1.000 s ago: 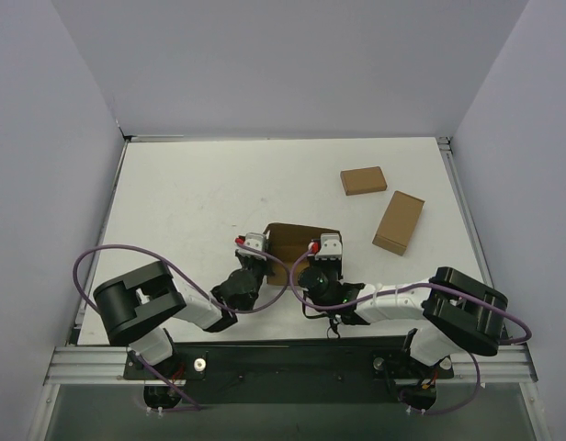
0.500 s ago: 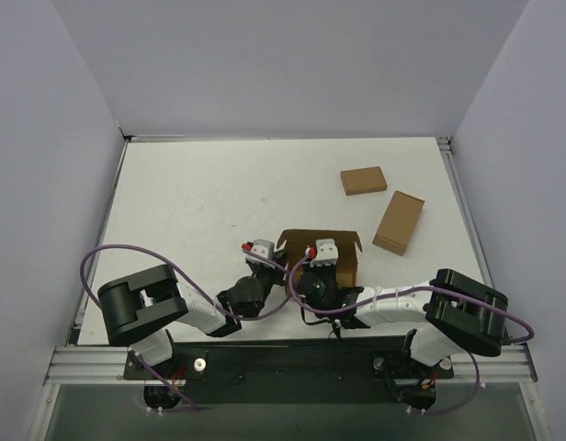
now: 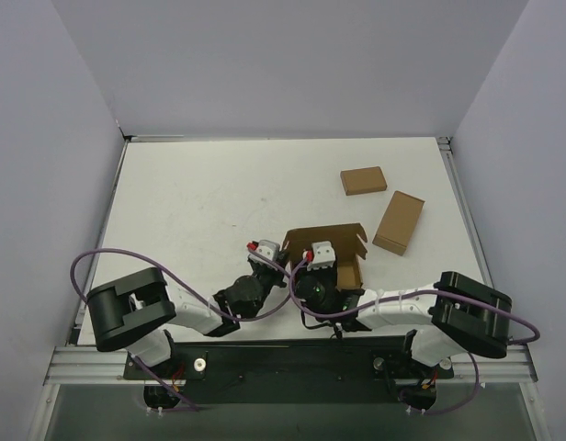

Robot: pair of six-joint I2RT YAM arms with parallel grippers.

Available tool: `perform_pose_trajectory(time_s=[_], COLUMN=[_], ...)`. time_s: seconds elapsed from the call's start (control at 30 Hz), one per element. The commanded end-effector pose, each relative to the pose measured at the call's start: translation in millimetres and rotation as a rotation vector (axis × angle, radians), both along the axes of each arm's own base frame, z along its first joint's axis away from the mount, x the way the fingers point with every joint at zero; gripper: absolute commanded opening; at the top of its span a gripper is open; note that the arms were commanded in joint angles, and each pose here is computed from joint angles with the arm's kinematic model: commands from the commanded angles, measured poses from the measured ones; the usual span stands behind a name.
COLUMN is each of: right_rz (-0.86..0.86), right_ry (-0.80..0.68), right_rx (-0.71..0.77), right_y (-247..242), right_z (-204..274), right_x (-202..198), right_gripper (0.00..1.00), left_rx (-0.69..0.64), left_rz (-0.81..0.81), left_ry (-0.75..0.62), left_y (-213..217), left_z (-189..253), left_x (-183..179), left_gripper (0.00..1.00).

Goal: Fold the paper box

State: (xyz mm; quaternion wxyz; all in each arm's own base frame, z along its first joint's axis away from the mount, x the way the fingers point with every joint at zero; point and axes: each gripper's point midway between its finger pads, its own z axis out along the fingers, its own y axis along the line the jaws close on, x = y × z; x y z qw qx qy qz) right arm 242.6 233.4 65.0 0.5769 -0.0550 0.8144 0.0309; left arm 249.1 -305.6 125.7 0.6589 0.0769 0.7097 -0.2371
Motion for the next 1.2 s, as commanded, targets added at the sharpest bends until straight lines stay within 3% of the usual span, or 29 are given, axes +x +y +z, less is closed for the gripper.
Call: perform_pose_trajectory(time_s=[0.0, 0.23, 0.43, 0.47, 0.53, 0.7, 0.73, 1.0, 1.17], right_rz=[0.038, 0.195, 0.342, 0.356, 0.380, 0.316, 0.384, 0.454, 0.472], right_ry=[-0.030, -0.007, -0.008, -0.013, 0.023, 0.069, 0.101, 0.251, 0.213], right_rx=[0.071, 0.168, 0.109, 0.111, 0.101, 0.193, 0.196, 0.190, 0.175], right_y=[17, 23, 18, 18, 10, -33, -30, -53, -61], right_z=[34, 62, 86, 93, 96, 127, 126, 105, 104], right_x=[-3, -22, -38, -38, -38, -6, -10, 32, 68], right_gripper=[0.53, 0.54, 0.59, 0.65, 0.67, 0.69, 0.70, 0.69, 0.68], left_rx=[0.128, 0.183, 0.235, 0.245, 0.249, 0.252, 0.251, 0.252, 0.247], left_rz=[-0.101, -0.240, -0.301, -0.312, -0.301, -0.335, -0.334, -0.365, -0.409], left_ry=[-0.069, -0.058, -0.011, 0.003, 0.006, 0.028, 0.035, 0.059, 0.077], left_y=[-2, 20, 44, 47, 54, 53, 54, 54, 51], left_z=[11, 26, 20, 18, 19, 15, 14, 15, 14], left_x=[-3, 4, 10, 10, 14, 17, 19, 28, 27], left_gripper=[0.00, 0.00, 0.00, 0.00, 0.00, 0.00, 0.00, 0.00, 0.00])
